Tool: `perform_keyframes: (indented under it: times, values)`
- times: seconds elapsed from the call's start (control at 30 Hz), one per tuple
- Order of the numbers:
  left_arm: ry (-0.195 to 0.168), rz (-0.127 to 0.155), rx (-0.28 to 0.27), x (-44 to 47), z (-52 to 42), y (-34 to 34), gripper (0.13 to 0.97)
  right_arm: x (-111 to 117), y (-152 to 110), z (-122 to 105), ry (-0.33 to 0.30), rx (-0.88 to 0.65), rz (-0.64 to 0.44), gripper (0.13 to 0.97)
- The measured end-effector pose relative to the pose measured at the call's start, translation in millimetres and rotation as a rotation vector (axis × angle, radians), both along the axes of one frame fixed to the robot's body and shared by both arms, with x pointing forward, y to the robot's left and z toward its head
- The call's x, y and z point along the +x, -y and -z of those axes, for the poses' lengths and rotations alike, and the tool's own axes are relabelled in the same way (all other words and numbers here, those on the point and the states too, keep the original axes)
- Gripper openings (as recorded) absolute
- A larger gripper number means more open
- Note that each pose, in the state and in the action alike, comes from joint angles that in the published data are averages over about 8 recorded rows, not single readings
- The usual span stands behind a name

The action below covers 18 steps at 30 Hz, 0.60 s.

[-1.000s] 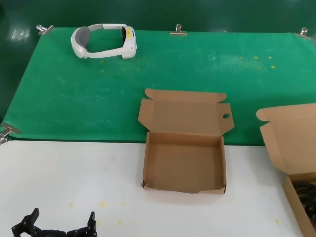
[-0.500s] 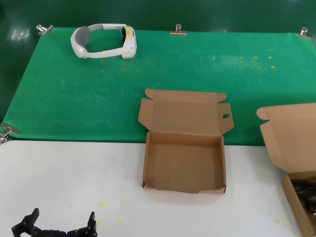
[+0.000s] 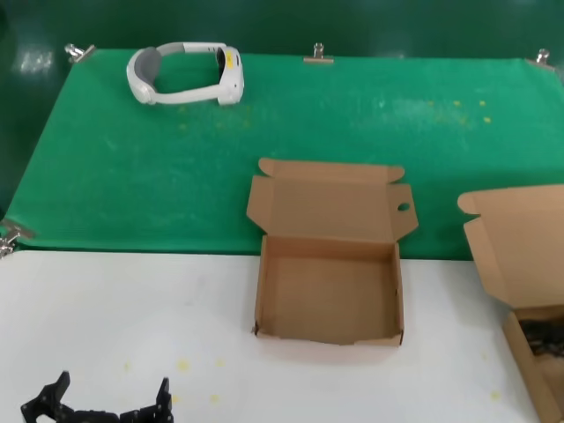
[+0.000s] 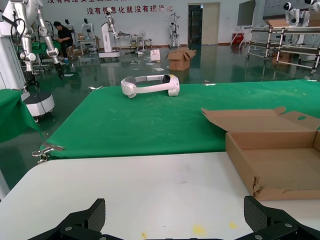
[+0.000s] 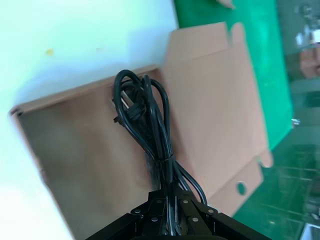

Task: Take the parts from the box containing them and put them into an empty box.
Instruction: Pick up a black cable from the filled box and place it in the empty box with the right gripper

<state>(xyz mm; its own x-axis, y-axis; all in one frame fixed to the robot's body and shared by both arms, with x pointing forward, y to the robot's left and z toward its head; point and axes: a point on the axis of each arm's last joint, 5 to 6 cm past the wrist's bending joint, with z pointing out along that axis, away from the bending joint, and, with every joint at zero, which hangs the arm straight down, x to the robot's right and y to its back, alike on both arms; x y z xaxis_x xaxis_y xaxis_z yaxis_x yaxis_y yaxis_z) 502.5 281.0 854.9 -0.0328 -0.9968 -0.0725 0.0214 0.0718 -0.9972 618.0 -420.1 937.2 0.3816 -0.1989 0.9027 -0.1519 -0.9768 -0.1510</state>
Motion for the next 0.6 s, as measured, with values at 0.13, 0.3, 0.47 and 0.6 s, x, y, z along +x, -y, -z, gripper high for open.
perform_keyframes:
  times: [0.13, 0.3, 0.47, 0.6]
  values:
    - [0.0, 0.0, 0.0, 0.0, 0.0, 0.0, 0.966, -8, -7, -17, 0.044, 0.022, 0.013, 0.161]
    - [0.0, 0.0, 0.0, 0.0, 0.0, 0.0, 0.966, -12, -23, -35, 0.101, 0.065, 0.019, 0.161]
    - [0.0, 0.0, 0.0, 0.0, 0.0, 0.0, 0.966, -6, -49, -43, 0.143, 0.112, 0.001, 0.161]
    - [0.0, 0.0, 0.0, 0.0, 0.0, 0.0, 0.966, 6, -75, -43, 0.165, 0.146, -0.029, 0.161]
